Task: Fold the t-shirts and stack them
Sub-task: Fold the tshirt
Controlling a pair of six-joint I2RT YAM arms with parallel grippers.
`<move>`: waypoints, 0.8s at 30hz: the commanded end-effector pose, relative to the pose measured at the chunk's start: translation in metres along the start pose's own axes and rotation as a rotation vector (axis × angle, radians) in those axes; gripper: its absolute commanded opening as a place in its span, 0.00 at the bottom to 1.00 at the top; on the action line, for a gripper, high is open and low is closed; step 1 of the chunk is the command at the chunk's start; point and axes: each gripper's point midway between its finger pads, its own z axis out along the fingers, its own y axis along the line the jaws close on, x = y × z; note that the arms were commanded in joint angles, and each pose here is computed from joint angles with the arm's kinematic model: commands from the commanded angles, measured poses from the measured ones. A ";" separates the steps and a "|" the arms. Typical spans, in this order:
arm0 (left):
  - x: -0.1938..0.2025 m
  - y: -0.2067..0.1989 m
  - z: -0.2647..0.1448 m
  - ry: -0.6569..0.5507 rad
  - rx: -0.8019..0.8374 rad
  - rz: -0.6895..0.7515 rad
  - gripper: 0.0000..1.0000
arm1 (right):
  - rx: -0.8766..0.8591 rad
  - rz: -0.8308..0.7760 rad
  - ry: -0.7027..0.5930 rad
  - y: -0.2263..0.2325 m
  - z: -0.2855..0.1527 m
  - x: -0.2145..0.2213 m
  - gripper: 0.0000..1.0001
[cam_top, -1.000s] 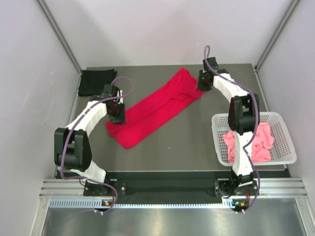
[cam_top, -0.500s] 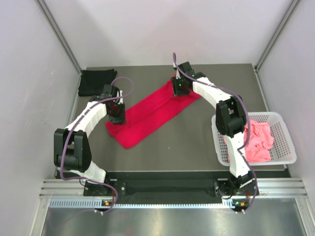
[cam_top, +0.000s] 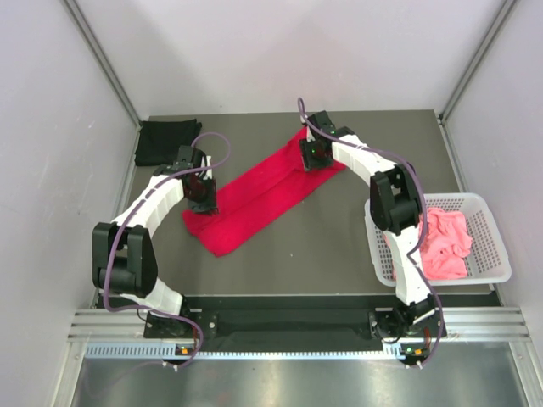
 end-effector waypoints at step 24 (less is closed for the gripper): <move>-0.009 -0.006 -0.008 -0.052 0.030 0.024 0.30 | 0.003 0.025 -0.081 -0.009 -0.013 -0.034 0.08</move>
